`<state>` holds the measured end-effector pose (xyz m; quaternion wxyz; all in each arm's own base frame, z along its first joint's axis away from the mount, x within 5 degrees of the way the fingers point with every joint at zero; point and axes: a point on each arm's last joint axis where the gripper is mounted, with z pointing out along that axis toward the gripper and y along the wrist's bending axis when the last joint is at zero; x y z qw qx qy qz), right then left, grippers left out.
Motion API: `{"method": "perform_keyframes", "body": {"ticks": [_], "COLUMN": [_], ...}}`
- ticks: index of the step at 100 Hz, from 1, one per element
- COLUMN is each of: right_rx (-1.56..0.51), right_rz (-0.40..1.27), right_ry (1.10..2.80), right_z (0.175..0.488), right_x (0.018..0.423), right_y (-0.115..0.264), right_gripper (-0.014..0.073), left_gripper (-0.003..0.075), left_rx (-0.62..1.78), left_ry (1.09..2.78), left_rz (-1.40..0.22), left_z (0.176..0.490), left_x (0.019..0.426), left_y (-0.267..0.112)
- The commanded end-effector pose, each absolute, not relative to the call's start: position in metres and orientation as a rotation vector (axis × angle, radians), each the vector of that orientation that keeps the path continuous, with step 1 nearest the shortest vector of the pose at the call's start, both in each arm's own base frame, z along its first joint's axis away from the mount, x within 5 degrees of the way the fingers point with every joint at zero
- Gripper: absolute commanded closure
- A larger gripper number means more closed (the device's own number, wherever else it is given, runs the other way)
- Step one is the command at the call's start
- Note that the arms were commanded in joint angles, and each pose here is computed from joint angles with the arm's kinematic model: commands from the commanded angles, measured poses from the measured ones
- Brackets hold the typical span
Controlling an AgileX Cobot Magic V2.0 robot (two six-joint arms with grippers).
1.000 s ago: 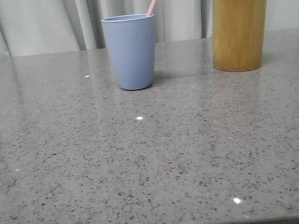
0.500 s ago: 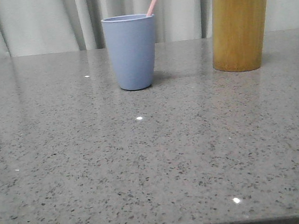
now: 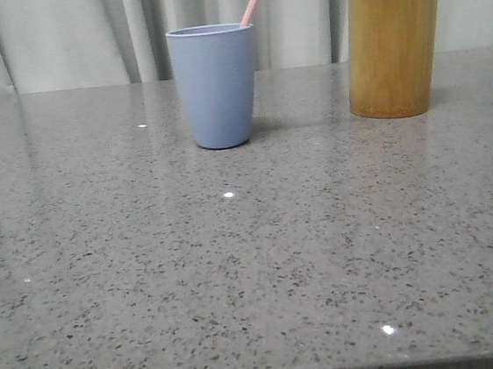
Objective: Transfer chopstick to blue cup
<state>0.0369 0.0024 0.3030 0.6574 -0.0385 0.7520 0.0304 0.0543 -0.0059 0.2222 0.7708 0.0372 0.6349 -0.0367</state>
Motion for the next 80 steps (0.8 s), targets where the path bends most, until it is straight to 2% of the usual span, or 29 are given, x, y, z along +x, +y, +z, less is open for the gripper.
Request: {"method": "perform_keyframes", "body": {"ticks": [1,22,33,80], "right_rx": [-0.075,-0.061,-0.069,-0.07], "right_rz": [0.057,0.029,0.015,0.007], "right_ry": [1.558,1.509,1.541,1.509], "right_z": [0.299,0.258,0.241,0.203], "right_x": [0.039,0.038,0.044,0.055], "right_y": [0.004,0.002,0.002,0.003], "right_gripper": [0.0717,0.0717,0.0717,0.0717], "left_gripper": [0.0739,0.0739,0.0739,0.0739], "left_rx": [0.072,0.072,0.072,0.072], "left_ry": [1.266,1.266,1.266,1.266], "left_rz": [-0.09,-0.09,-0.09,-0.09], "left_z": [0.228,0.228,0.228,0.228], "left_x": [0.05,0.05,0.05,0.05], "left_y": [-0.006,-0.006,-0.006,-0.006]}}
